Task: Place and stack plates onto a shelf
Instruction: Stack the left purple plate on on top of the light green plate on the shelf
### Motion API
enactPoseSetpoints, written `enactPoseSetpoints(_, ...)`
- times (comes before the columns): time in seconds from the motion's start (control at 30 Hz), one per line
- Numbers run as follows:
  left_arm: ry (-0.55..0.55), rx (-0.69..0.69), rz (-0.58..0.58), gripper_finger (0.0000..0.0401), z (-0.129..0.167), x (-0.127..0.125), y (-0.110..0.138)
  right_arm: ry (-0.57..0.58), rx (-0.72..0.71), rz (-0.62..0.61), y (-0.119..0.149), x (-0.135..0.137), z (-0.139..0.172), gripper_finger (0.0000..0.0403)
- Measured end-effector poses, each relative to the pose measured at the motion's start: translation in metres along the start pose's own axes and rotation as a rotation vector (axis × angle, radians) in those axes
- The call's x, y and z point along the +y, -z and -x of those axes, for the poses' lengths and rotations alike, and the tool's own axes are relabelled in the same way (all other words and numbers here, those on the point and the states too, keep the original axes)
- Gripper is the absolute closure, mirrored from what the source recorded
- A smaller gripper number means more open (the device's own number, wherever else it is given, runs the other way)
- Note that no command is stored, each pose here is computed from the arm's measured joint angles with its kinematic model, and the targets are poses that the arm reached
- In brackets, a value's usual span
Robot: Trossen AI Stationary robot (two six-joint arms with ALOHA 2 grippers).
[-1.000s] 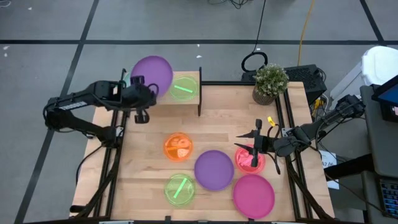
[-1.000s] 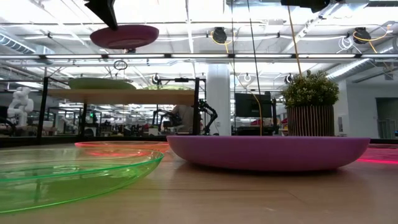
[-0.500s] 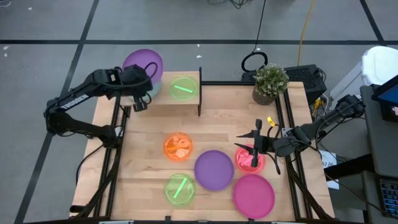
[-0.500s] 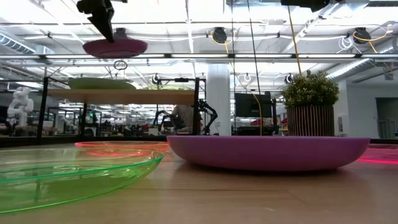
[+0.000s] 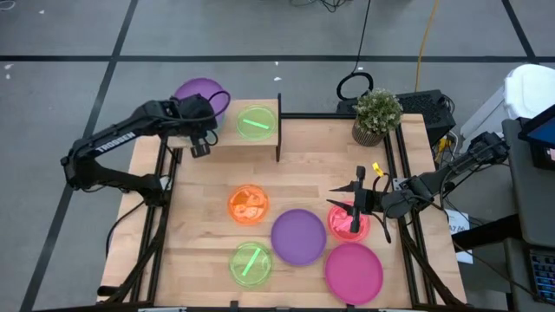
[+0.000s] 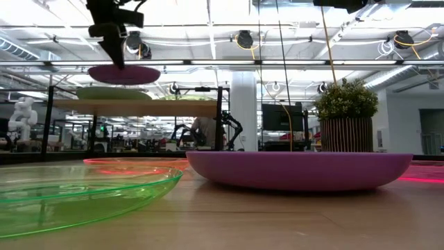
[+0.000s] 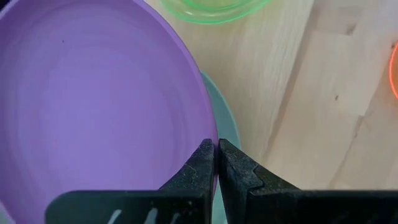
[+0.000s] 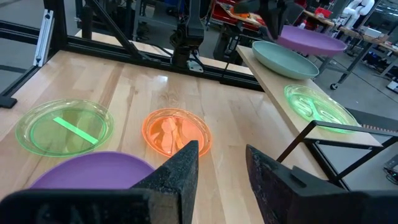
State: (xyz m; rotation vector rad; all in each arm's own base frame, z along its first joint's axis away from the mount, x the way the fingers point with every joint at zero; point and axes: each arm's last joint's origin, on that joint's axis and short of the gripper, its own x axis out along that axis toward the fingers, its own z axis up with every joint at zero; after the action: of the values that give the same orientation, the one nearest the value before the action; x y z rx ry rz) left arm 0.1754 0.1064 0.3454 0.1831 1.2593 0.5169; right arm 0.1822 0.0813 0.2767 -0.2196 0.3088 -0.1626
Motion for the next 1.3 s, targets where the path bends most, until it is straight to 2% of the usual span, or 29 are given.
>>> enactPoseSetpoints(0.43,-0.009,0.047,0.076,0.0387,-0.024,-0.003,0.007,0.0,-0.001,0.0,0.0,0.0,0.0,0.0284)
enactPoseSetpoints(0.87,0.01,0.076,0.168,0.0383,-0.032,-0.005,0.011,0.0,-0.001,0.0,0.0,0.0,0.0,0.0284)
enactPoseSetpoints(1.17,0.005,0.069,0.224,0.0316,-0.032,-0.005,0.011,0.0,-0.003,-0.005,0.0,0.0,0.0,0.0284)
enactPoseSetpoints(1.3,0.006,0.067,0.251,0.03,-0.032,-0.006,0.01,0.0,-0.006,-0.008,-0.001,0.0,0.0,0.0284)
